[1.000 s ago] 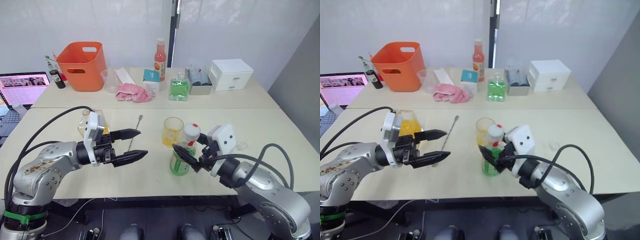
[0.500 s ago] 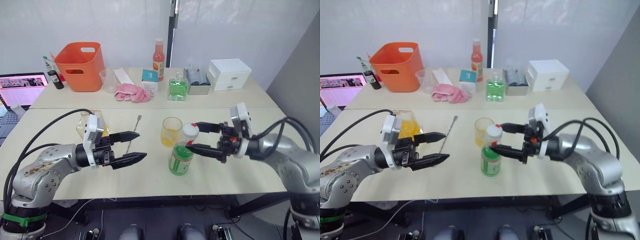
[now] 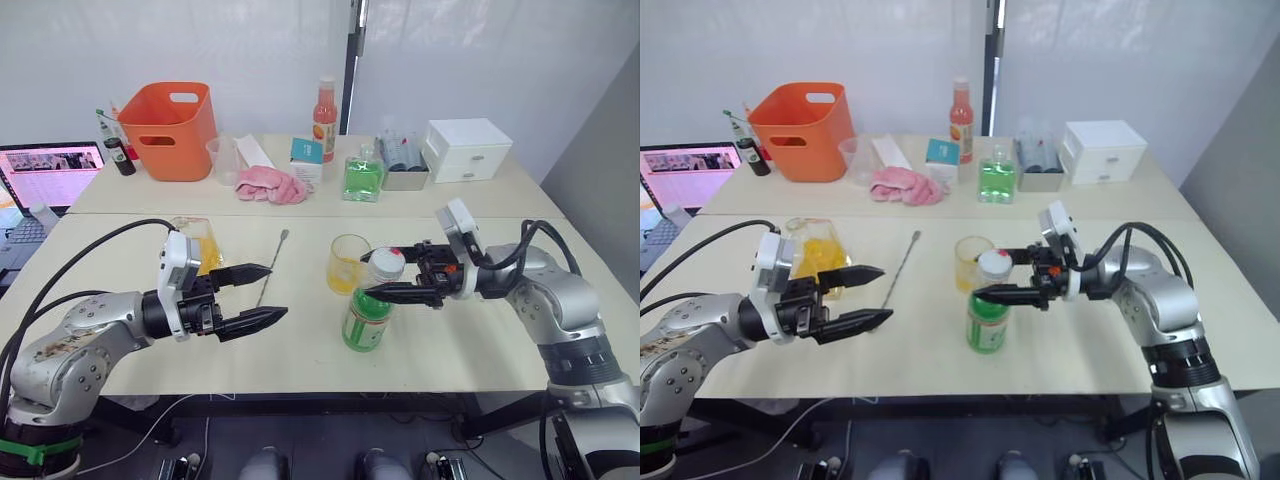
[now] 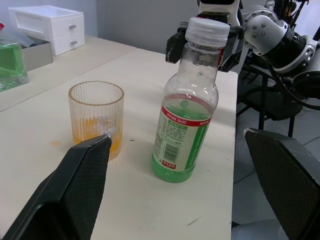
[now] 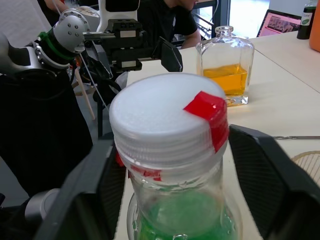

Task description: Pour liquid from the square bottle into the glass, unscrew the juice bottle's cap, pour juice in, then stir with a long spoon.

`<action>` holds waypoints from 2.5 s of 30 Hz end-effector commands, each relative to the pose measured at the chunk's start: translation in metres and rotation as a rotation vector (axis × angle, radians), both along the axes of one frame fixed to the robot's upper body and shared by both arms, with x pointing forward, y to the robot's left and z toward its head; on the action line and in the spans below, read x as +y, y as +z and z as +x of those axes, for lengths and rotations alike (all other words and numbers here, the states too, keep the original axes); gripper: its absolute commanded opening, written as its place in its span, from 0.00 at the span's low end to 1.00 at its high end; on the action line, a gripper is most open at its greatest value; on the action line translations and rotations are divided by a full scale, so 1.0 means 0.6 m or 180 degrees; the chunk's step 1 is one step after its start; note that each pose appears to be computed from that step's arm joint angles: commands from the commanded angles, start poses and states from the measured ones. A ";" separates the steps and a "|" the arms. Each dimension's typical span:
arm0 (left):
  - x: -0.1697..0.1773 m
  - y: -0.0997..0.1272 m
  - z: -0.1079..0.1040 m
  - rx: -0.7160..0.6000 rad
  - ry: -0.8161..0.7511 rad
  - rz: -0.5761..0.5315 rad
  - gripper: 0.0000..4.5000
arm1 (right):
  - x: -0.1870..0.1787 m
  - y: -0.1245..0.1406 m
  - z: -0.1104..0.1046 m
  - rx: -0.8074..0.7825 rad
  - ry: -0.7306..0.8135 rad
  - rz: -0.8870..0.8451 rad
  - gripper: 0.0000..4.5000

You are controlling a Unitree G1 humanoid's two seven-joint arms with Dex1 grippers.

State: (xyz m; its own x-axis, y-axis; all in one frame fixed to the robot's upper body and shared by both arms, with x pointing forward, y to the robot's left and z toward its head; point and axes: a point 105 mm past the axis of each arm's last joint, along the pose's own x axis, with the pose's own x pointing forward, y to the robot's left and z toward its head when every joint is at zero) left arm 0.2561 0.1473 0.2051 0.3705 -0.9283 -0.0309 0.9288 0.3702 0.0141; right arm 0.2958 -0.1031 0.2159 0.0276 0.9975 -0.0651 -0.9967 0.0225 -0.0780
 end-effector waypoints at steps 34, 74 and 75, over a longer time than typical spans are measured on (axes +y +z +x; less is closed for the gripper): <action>-0.024 0.020 0.014 -0.0261 -0.0262 0.0036 1.00 | 0.016 -0.008 -0.045 -0.0165 -0.2871 0.0224 0.58; -0.014 0.024 0.007 -0.0252 -0.0136 0.0054 1.00 | -0.005 0.012 -0.027 -0.0111 -0.1268 0.0408 0.32; -0.014 0.024 0.007 -0.0257 -0.0139 0.0056 1.00 | -0.003 0.016 -0.028 -0.0120 -0.1288 0.0432 0.32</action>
State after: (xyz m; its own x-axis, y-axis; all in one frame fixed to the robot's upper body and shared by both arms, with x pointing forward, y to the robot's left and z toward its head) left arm 0.2637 0.1400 0.2084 0.3449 -0.9381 -0.0299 0.9379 0.3433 0.0491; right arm 0.2888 -0.1121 0.2074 0.4526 0.8916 0.0138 -0.8908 0.4527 -0.0388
